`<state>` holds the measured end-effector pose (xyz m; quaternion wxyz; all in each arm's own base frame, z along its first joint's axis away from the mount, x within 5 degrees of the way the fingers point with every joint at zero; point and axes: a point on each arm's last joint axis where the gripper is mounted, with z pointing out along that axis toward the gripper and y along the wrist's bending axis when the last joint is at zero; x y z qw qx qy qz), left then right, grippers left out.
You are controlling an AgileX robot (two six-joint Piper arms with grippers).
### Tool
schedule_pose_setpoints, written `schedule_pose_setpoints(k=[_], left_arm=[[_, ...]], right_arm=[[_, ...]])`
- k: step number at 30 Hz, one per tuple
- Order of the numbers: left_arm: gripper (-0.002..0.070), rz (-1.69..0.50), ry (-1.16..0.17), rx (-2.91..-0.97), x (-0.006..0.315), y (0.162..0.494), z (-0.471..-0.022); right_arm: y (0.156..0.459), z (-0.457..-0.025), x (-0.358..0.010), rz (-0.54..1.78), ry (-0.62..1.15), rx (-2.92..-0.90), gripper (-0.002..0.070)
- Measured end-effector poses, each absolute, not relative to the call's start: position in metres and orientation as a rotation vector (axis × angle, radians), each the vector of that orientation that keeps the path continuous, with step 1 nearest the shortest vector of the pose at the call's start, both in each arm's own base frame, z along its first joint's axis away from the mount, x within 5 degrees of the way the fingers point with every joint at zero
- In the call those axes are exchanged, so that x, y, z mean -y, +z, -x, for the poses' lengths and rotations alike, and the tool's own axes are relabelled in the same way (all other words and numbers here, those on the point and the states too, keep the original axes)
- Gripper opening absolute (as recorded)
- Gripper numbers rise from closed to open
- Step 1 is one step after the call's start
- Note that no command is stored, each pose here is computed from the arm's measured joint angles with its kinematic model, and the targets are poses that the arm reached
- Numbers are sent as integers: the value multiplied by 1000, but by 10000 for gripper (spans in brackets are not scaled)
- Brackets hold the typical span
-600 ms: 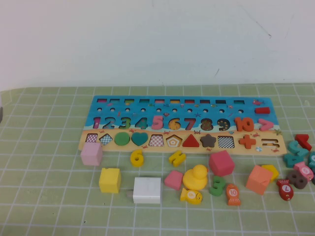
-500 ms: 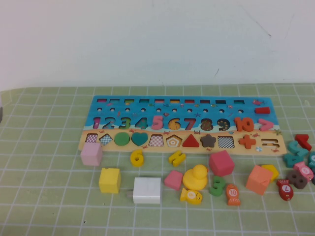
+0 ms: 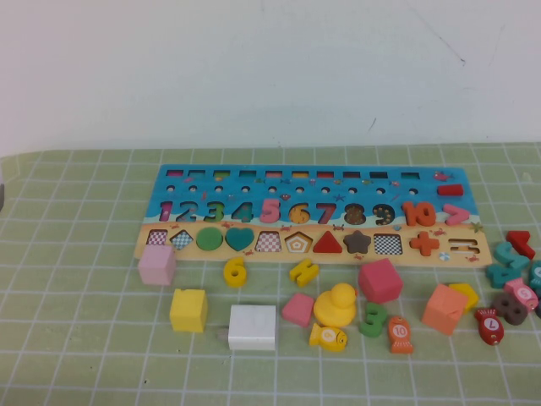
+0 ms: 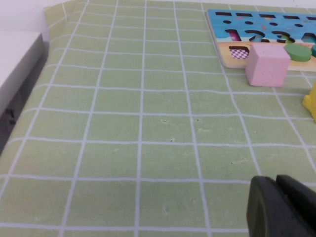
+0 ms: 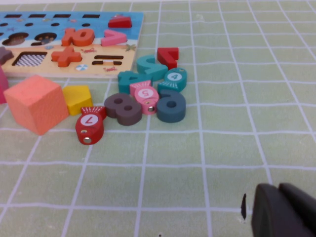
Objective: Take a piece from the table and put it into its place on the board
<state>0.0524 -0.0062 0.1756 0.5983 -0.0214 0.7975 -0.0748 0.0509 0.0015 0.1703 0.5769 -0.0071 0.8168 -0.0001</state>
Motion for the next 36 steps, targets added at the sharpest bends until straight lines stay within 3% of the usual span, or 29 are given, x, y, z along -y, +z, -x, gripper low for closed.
schedule_pose_setpoints(k=[22, 23, 24, 25, 36], left_arm=[[-2, -24, -74, -1810, 3, 179, -54], [-2, -27, -70, -1782, 3, 181, -54], [-2, -31, -74, -1559, 4, 201, -56], [-2, -32, -75, -1502, 4, 206, -56], [-2, -25, -95, -1210, 4, 232, -50]], right_arm=[[170, -51, -2, 17, 0, -1912, -3], [170, -51, -2, 17, 0, -1912, -3], [170, -51, -2, 17, 0, -1912, -3], [170, -51, -2, 17, 0, -1912, -3], [170, -51, -2, 17, 0, -1912, -3]])
